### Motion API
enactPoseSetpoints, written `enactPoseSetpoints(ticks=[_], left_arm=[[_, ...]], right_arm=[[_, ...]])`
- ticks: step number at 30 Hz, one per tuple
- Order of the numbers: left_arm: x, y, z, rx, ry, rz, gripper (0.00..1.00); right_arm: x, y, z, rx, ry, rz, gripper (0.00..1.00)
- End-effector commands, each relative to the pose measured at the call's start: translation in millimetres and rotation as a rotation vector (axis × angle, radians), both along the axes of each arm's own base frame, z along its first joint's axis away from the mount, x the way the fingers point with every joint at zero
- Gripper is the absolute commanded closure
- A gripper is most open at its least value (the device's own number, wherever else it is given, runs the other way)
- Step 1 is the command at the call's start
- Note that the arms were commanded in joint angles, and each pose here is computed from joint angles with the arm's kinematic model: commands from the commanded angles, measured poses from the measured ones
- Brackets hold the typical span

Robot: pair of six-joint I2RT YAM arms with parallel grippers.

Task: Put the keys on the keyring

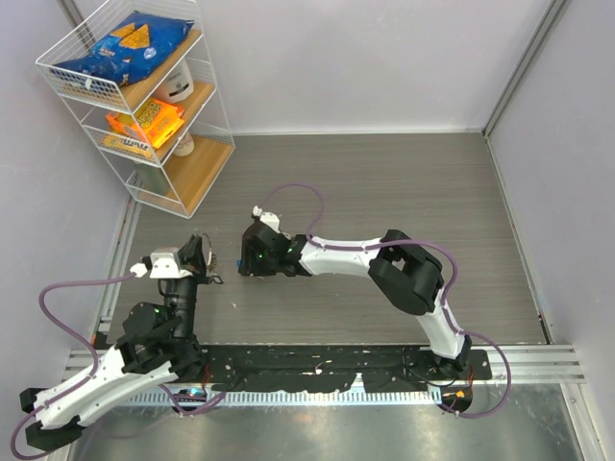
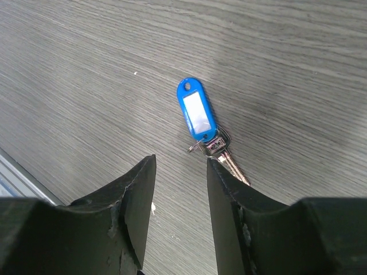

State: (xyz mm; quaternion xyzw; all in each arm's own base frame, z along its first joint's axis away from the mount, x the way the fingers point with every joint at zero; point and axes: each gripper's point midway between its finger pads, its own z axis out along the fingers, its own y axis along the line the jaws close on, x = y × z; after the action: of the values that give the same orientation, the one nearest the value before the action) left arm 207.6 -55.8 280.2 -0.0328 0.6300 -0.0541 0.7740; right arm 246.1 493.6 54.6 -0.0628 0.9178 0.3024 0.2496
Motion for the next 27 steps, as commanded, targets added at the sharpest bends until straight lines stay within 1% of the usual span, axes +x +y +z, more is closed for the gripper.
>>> enactPoseSetpoints(ticks=[1, 10, 18, 20, 27], left_arm=[[-2, 4, 10, -0.077, -0.030, 0.006, 1.00], [-2, 4, 10, -0.083, -0.032, 0.000, 1.00], [-2, 3, 10, -0.080, -0.033, -0.004, 1.00], [-2, 3, 10, -0.081, -0.033, -0.002, 1.00], [-3, 3, 11, -0.086, -0.038, -0.008, 1.00]], right_arm=[[7, 10, 11, 0.029, -0.018, -0.043, 0.53], [7, 16, 3, 0.029, 0.005, -0.047, 0.54], [9, 17, -2, 0.012, 0.006, -0.049, 0.57], [8, 18, -3, 0.007, 0.007, -0.045, 0.59], [10, 17, -9, -0.031, 0.005, -0.041, 0.61]])
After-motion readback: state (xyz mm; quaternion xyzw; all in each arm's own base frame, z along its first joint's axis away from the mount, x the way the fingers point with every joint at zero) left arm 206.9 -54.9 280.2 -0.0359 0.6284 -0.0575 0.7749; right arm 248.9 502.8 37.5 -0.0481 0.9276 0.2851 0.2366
